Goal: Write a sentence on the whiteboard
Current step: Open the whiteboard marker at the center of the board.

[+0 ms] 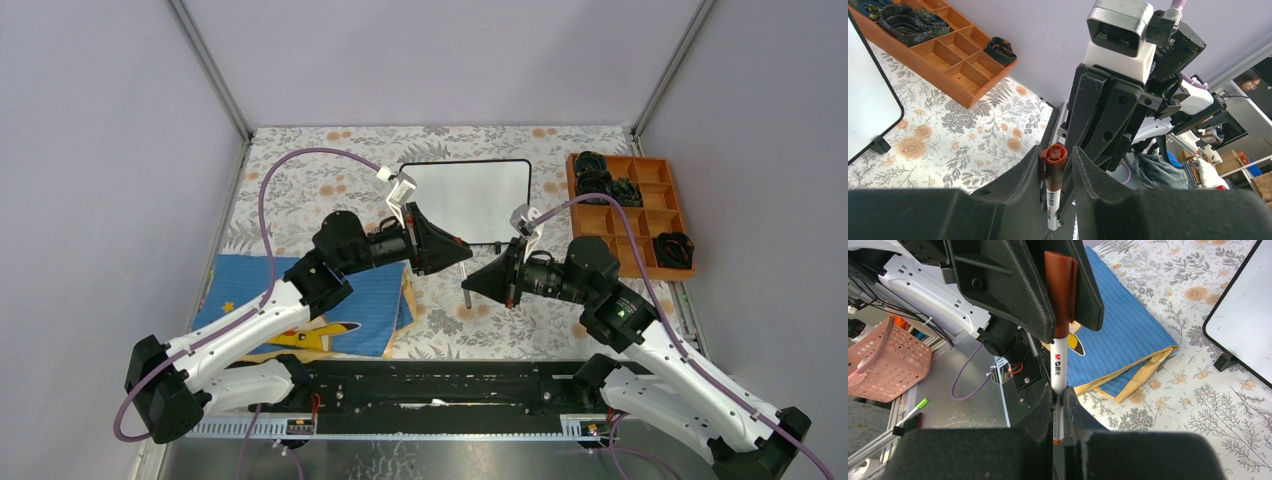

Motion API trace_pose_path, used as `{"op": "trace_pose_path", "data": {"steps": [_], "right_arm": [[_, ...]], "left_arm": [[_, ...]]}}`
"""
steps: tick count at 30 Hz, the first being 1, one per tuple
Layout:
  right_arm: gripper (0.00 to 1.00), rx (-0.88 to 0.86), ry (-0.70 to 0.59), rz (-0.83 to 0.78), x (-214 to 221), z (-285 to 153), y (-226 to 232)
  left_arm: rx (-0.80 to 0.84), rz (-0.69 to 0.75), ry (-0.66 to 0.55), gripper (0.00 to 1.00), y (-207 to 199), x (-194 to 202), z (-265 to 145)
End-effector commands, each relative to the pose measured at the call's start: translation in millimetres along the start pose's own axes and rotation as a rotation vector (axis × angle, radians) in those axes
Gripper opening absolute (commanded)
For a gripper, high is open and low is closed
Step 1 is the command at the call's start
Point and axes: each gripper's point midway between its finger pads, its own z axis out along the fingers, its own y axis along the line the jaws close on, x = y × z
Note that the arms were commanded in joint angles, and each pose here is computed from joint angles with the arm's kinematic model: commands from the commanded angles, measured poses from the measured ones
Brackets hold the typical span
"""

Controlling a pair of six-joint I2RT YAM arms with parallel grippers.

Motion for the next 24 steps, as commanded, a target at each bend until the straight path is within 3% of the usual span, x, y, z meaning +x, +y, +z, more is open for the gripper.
{"op": "trace_pose_path", "data": {"steps": [1, 5, 12, 13, 16, 18, 20, 24], "right_arm": [[0.0, -0.055, -0.036, -0.055, -16.8, -0.5, 14.0], [0.0, -0.051, -0.033, -0.052, -16.1, -0.4, 13.0], [0.0, -0.042, -0.05, -0.024, -19.5, -0.4, 13.2], [0.04, -0.039, -0.058, -0.015, -21.1, -0.2, 13.0], [0.49, -0.036, -0.1, 0.023, -28.0, 1.7, 13.2], [0.65, -0.041, -0.127, 0.072, -32.4, 3.5, 14.5], [0.72, -0.055, -0.148, 0.099, -36.8, 5.1, 16.7], [0.77, -0.103, -0.174, 0.138, -44.6, 8.5, 24.5]], "left_arm": [[0.068, 0.027, -0.057, 0.35, -17.2, -15.8, 1.3], [0.079, 0.028, -0.063, 0.31, -19.1, -15.7, 0.3], [0.075, 0.011, -0.061, 0.0, -15.1, -10.2, -0.4], [0.069, 0.004, -0.064, 0.0, -14.6, -10.4, -0.6], [0.074, -0.016, -0.079, 0.0, -16.2, -10.8, -3.5], [0.084, -0.022, -0.099, 0.0, -18.9, -12.0, -6.8], [0.093, -0.022, -0.117, 0.0, -22.6, -13.9, -11.1], [0.104, -0.017, -0.129, 0.0, -27.5, -15.8, -16.3]]}}
